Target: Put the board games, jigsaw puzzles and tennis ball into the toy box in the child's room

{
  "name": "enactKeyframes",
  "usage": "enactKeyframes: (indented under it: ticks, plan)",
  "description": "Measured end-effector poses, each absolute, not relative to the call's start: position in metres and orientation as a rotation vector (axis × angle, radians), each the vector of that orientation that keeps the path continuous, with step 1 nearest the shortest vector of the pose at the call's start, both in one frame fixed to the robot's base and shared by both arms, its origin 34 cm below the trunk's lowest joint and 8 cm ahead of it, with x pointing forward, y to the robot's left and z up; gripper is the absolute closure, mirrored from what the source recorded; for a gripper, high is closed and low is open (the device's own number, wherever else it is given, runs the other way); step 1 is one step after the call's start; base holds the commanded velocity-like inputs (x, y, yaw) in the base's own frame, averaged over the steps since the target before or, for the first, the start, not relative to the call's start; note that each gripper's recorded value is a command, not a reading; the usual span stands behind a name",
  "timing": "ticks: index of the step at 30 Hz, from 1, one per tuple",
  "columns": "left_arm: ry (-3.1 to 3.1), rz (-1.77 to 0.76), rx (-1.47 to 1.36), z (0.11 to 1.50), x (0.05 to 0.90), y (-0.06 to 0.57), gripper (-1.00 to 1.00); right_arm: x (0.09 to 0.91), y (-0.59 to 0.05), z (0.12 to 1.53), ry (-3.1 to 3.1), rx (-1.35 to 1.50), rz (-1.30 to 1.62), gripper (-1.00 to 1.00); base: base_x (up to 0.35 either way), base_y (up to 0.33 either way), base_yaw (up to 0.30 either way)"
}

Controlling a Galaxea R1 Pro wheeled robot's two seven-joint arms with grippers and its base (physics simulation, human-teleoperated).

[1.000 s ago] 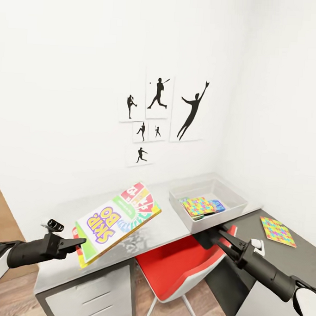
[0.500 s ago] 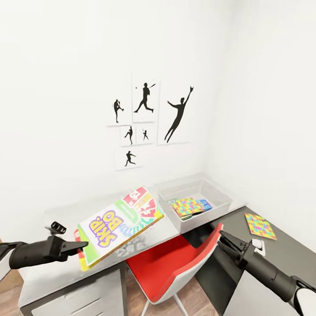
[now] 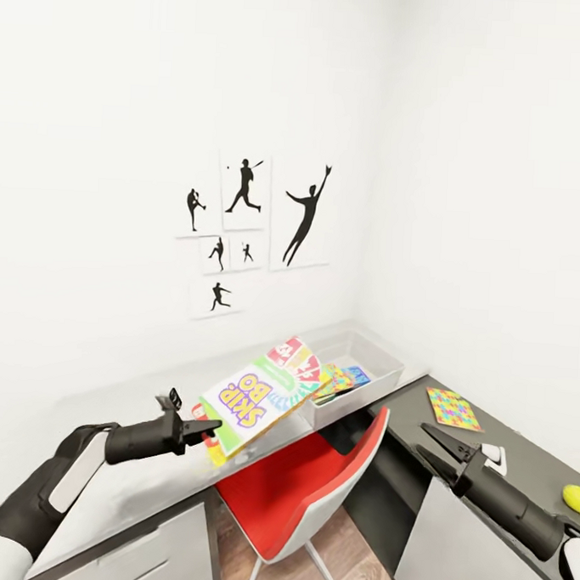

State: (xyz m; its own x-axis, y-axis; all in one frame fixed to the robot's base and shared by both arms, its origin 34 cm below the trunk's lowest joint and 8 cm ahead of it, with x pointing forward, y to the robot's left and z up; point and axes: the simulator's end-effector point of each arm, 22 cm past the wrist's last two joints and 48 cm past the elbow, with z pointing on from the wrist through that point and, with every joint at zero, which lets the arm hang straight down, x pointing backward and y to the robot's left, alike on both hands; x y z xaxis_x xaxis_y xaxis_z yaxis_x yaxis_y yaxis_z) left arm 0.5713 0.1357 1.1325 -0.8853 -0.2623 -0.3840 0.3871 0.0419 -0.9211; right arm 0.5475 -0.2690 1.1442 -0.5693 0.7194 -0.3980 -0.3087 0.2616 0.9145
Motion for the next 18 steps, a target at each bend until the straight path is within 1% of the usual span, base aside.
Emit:
enactKeyframes:
  ticks: [6, 11, 18]
  plan:
    - [1.846, -1.923, 0.146, 1.145, 0.575, 0.118, 1.00, 0.546, -0.274, 1.151, 1.631, 0.381, 1.450, -1.00, 0.000, 0.000, -0.154]
    - [1.826, -1.936, 0.163, 1.153, 0.574, 0.115, 1.00, 0.545, -0.274, 1.155, 1.624, 0.374, 1.447, -1.00, 0.000, 0.000, -0.154]
    - [1.656, -2.071, 0.233, 1.192, 0.557, 0.123, 1.00, 0.543, -0.274, 1.160, 1.614, 0.365, 1.448, -1.00, 0.000, 0.000, -0.153]
